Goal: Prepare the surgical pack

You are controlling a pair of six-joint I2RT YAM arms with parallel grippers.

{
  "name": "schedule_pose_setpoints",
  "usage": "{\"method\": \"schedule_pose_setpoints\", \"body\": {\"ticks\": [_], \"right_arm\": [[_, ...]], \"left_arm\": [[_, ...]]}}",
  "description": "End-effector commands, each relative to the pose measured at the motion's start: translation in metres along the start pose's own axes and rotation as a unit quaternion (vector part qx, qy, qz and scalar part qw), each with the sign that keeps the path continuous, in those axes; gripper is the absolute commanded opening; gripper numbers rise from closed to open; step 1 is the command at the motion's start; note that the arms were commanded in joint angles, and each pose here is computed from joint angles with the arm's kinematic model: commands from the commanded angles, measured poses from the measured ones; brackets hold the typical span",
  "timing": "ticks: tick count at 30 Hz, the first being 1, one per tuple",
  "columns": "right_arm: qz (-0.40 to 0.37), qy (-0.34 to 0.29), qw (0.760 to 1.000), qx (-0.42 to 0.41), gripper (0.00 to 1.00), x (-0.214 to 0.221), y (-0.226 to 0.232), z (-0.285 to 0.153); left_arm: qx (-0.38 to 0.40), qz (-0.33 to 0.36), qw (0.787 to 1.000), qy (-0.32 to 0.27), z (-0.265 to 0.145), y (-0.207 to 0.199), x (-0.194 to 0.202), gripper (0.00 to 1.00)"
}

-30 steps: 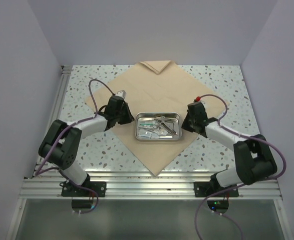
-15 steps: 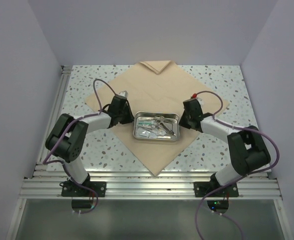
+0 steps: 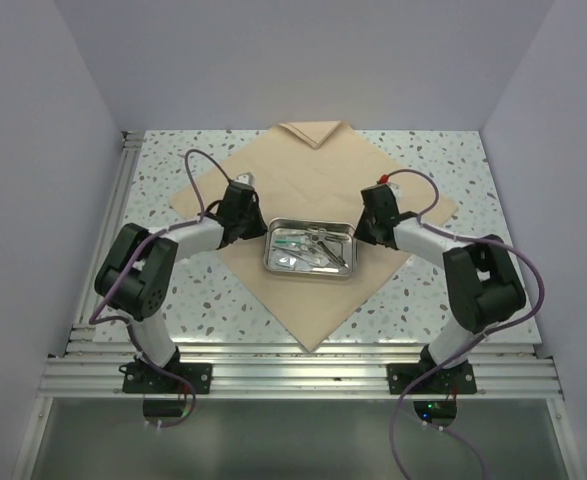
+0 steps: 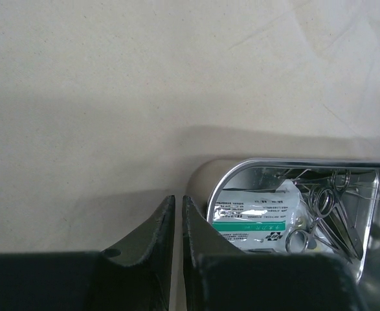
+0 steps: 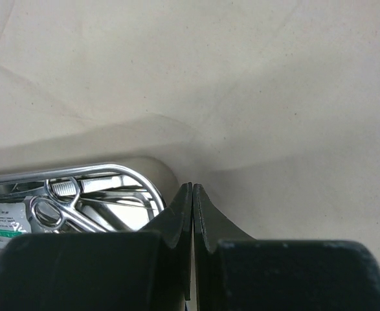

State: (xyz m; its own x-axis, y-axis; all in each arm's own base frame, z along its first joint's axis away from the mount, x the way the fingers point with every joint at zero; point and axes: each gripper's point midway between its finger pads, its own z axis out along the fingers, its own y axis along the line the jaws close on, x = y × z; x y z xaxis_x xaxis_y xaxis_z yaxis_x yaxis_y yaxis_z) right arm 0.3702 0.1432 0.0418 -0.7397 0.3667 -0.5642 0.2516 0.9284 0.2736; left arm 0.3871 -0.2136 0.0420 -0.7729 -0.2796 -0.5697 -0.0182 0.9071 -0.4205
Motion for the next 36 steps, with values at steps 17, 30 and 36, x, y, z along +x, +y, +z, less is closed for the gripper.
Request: {"method": "schedule_pose_setpoints", "body": {"ticks": [17,30,36], "right_arm": [[-0.178,-0.032,0.979,-0.097,0.44,-0.027,0.03,-0.085],[-0.397,0.042,0.9,-0.175,0.71,0.137,0.051,-0.163],[-0.439,0.047,0.868,-0.228,0.62,0.193,0.061,-0.175]], "left_arm": [[-0.074,0.052,0.994,-0.06,-0.044,0.017,-0.031,0.51],[-0.066,0.079,0.99,-0.096,-0.108,0.032,-0.02,1.0],[-0.056,0.082,0.989,-0.109,-0.123,0.036,-0.015,1.0]]}}
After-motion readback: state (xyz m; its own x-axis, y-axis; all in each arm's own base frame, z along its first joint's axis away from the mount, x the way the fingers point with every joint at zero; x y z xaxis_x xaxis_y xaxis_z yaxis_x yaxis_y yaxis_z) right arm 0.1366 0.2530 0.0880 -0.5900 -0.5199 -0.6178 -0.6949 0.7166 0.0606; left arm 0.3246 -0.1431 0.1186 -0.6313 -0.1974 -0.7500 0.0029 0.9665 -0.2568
